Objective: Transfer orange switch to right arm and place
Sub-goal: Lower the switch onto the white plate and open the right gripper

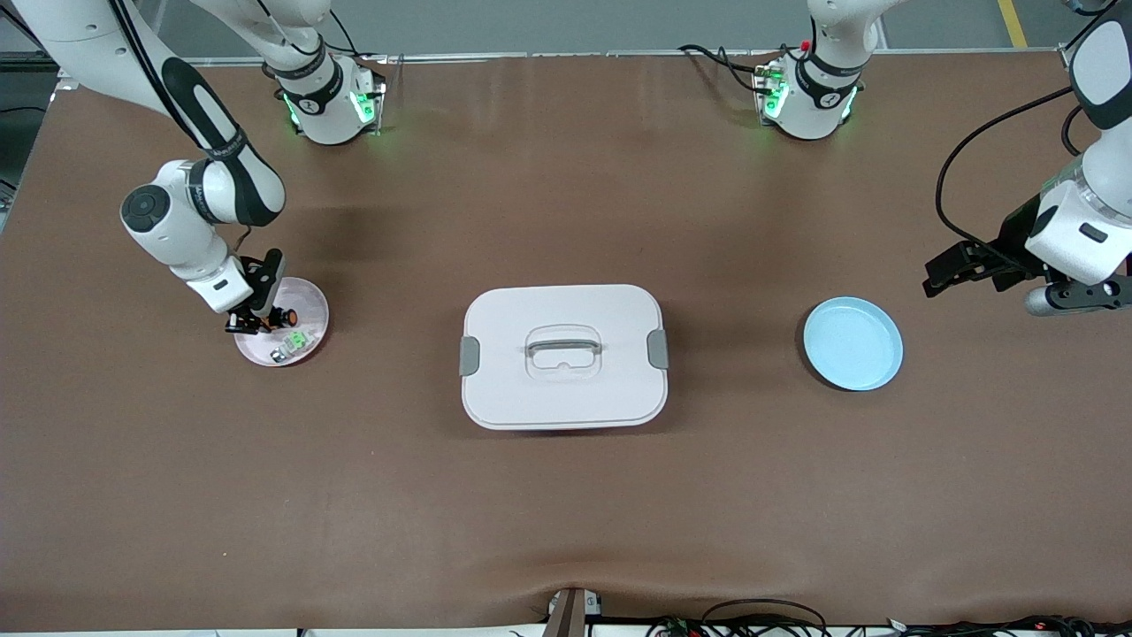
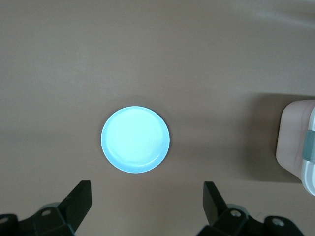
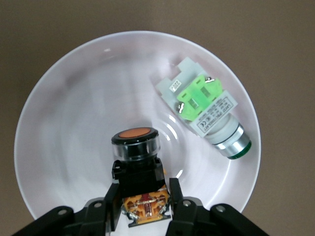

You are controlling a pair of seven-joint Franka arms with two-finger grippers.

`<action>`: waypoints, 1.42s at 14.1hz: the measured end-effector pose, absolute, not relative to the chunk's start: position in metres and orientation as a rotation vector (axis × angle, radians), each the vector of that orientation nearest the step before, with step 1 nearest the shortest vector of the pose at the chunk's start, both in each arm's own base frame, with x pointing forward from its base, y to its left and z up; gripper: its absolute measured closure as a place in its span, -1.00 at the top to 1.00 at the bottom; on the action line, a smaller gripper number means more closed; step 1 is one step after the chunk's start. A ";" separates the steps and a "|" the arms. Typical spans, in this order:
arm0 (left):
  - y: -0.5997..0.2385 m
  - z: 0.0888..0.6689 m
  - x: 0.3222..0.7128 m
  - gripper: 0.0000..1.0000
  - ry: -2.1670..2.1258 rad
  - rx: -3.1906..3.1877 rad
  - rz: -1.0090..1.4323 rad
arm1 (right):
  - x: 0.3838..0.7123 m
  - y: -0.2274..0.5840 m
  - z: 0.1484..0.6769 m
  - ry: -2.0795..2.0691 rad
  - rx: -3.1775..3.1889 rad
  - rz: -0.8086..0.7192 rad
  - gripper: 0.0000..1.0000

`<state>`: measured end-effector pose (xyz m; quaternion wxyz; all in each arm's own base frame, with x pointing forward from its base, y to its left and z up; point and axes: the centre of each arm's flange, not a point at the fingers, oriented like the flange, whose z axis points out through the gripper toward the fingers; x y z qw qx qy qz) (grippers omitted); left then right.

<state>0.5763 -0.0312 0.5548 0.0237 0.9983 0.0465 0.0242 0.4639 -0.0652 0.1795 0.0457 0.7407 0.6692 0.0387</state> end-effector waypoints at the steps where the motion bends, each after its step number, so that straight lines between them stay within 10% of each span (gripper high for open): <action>1: -0.031 0.555 0.576 1.00 0.145 3.090 0.075 | 0.462 -0.066 0.176 2.040 2.276 0.110 0.12; 6: -0.031 0.554 0.576 1.00 0.146 3.090 0.073 | 0.467 -0.068 0.175 2.054 2.314 0.052 1.00; 20: -0.039 0.551 0.575 1.00 0.126 3.099 0.056 | 0.538 -0.035 0.357 1.750 2.632 -0.281 1.00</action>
